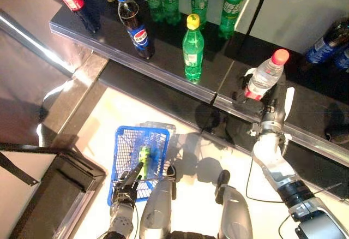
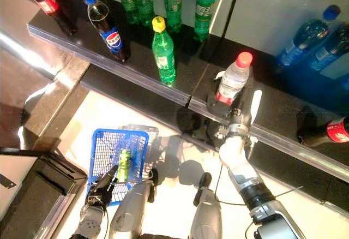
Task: Pick up the drink and place into the basket.
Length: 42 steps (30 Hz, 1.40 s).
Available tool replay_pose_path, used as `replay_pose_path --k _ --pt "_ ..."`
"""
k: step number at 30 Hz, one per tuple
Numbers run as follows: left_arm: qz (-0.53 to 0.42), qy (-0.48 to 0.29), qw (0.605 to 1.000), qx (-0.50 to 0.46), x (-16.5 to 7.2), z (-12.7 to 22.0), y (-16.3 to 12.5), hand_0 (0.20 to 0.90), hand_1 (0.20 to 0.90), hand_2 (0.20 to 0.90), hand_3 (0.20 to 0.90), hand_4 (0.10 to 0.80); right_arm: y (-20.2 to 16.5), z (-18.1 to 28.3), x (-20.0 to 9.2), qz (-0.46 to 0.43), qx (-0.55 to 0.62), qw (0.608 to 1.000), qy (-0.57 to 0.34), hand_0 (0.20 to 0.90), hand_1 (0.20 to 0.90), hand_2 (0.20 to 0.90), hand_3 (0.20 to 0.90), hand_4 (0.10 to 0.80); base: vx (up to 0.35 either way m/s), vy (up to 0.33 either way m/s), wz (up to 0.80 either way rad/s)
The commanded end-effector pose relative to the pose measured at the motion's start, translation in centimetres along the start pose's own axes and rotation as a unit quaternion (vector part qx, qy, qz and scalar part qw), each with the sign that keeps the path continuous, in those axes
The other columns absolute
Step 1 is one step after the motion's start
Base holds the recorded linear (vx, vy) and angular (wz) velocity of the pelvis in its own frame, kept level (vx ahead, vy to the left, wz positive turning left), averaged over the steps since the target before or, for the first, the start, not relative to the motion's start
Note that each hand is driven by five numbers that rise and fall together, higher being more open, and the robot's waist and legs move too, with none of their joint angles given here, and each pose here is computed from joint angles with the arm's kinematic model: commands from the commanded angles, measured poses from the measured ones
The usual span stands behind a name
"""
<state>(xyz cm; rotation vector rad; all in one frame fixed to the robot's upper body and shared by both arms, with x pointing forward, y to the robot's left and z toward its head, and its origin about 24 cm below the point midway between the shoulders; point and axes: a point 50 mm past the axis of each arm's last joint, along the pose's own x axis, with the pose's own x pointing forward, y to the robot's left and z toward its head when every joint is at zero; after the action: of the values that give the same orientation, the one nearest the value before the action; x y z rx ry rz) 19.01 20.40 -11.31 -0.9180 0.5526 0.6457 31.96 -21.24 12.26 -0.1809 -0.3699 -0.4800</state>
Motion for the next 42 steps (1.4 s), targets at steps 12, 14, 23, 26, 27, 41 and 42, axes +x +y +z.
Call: replay_pose_path --k 12,14,23,26,27,41,42 --pt "0.039 0.056 0.995 0.073 -2.3 -1.9 5.2 0.300 0.300 0.300 0.200 0.100 -1.7 8.7 5.8 -0.100 0.112 0.978 -0.146 0.300 0.300 0.300 0.200 0.100 0.016 0.010 0.03" --pt "0.041 0.056 0.995 0.070 -2.4 -1.9 5.3 0.300 0.300 0.300 0.200 0.100 -1.7 8.4 5.7 -0.105 0.109 0.978 -0.141 0.300 0.300 0.300 0.200 0.100 0.017 0.023 0.04" --pt "0.028 0.024 0.998 0.048 -2.9 -1.3 6.0 0.300 0.300 0.300 0.200 0.100 -2.7 6.7 3.5 -0.099 0.099 0.982 -0.128 0.300 0.300 0.300 0.200 0.100 0.030 0.018 0.02" --pt "0.013 0.009 0.999 0.034 -3.3 -0.9 5.9 0.300 0.300 0.300 0.200 0.100 -2.7 6.6 1.9 -0.065 0.092 0.984 -0.137 0.300 0.300 0.300 0.200 0.100 0.068 0.027 -0.02" --pt "0.007 0.004 0.999 0.034 -3.3 -0.7 5.9 0.300 0.300 0.300 0.200 0.100 -2.6 6.6 1.4 -0.055 0.088 0.985 -0.141 0.300 0.300 0.300 0.200 0.100 0.051 0.013 -0.02" --pt "-0.175 -0.064 0.982 0.014 -5.6 4.8 -1.4 0.300 0.300 0.300 0.200 0.100 0.0 9.5 -6.7 0.253 0.187 0.936 -0.157 0.300 0.300 0.300 0.200 0.100 0.056 -0.021 -0.07" --pt "-0.183 -0.065 0.981 0.014 -5.7 5.1 -1.8 0.300 0.300 0.300 0.200 0.100 0.2 9.6 -7.0 0.266 0.196 0.931 -0.154 0.300 0.300 0.300 0.200 0.100 0.000 0.000 0.00"
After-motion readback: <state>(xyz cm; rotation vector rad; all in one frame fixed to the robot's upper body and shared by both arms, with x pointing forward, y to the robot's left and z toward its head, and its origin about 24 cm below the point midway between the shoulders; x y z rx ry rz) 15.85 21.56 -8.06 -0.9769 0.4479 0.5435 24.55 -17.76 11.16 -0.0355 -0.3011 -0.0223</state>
